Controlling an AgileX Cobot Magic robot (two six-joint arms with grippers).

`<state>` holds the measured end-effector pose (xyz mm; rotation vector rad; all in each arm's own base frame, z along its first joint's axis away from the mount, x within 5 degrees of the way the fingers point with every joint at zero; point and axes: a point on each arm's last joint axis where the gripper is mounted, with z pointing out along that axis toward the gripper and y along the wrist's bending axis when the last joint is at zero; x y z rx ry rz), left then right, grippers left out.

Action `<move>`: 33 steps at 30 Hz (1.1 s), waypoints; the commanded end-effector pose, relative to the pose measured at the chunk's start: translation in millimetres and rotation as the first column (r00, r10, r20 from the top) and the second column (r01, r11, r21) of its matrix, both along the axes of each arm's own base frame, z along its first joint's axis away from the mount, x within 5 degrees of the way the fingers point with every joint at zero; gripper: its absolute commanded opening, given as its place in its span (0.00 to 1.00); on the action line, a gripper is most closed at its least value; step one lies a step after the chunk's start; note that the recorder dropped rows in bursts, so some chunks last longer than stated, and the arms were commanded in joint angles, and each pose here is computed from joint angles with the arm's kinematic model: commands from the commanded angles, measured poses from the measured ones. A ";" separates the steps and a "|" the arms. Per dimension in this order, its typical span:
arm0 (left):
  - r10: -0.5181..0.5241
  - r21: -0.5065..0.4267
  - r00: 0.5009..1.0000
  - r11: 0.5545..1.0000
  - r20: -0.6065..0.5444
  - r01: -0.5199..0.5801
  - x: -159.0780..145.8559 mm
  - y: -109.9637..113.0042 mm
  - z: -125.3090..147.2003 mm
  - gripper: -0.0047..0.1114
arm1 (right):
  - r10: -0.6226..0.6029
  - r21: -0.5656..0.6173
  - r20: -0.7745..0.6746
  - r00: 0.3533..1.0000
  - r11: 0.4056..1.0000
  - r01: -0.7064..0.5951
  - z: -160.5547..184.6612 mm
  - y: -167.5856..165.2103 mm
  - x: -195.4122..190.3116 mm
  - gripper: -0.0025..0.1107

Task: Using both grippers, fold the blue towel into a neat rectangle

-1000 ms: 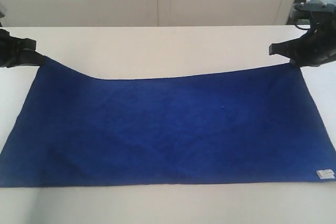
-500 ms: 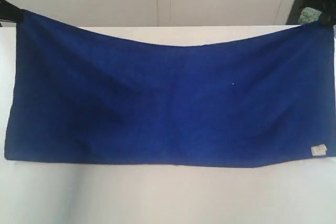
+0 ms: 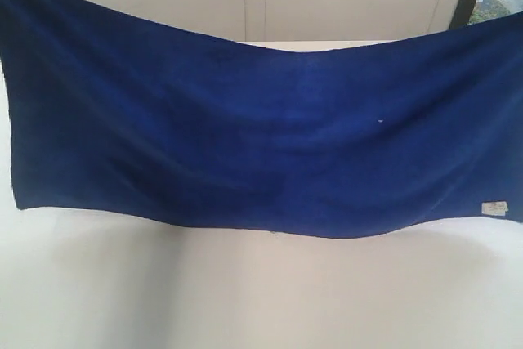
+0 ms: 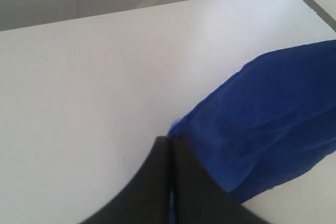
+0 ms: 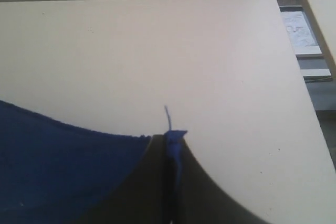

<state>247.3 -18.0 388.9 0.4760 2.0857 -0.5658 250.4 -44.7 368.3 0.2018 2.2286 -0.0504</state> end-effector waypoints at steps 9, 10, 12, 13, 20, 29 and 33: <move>-0.003 0.011 0.999 1.000 0.034 0.003 -25.4 -4.0 7.0 0.04 | 0.006 -0.039 0.092 0.996 0.999 -0.003 18.8 3.7 -28.0 0.02; -0.001 0.015 0.999 1.000 0.037 0.000 -25.7 -3.7 7.3 0.04 | 0.010 -0.044 0.092 0.996 0.999 -0.006 18.8 3.7 -28.0 0.02; 0.008 0.032 0.999 0.999 0.040 -0.009 -25.1 -2.4 6.7 0.04 | 0.012 -0.048 0.095 0.995 0.999 -0.007 19.1 3.6 -27.8 0.02; 0.013 0.037 0.999 0.999 0.043 -0.015 -24.7 -1.8 6.6 0.04 | 0.012 -0.049 0.100 0.995 0.999 -0.007 19.5 3.5 -27.6 0.02; -0.001 0.060 0.999 0.998 0.036 -0.001 -38.7 -4.0 11.5 0.04 | 0.013 -0.068 0.099 0.995 0.998 -0.006 23.9 4.4 -36.7 0.02; 0.081 0.250 0.996 0.964 0.040 -0.089 -156.5 -10.2 35.0 0.04 | 0.049 -0.120 0.132 0.990 0.992 -0.034 56.7 30.1 -162.0 0.02; 0.175 0.256 0.983 0.954 -0.059 -0.154 -134.7 0.0 25.6 0.04 | 0.014 -0.186 0.070 0.997 0.982 0.000 45.9 20.4 -149.4 0.02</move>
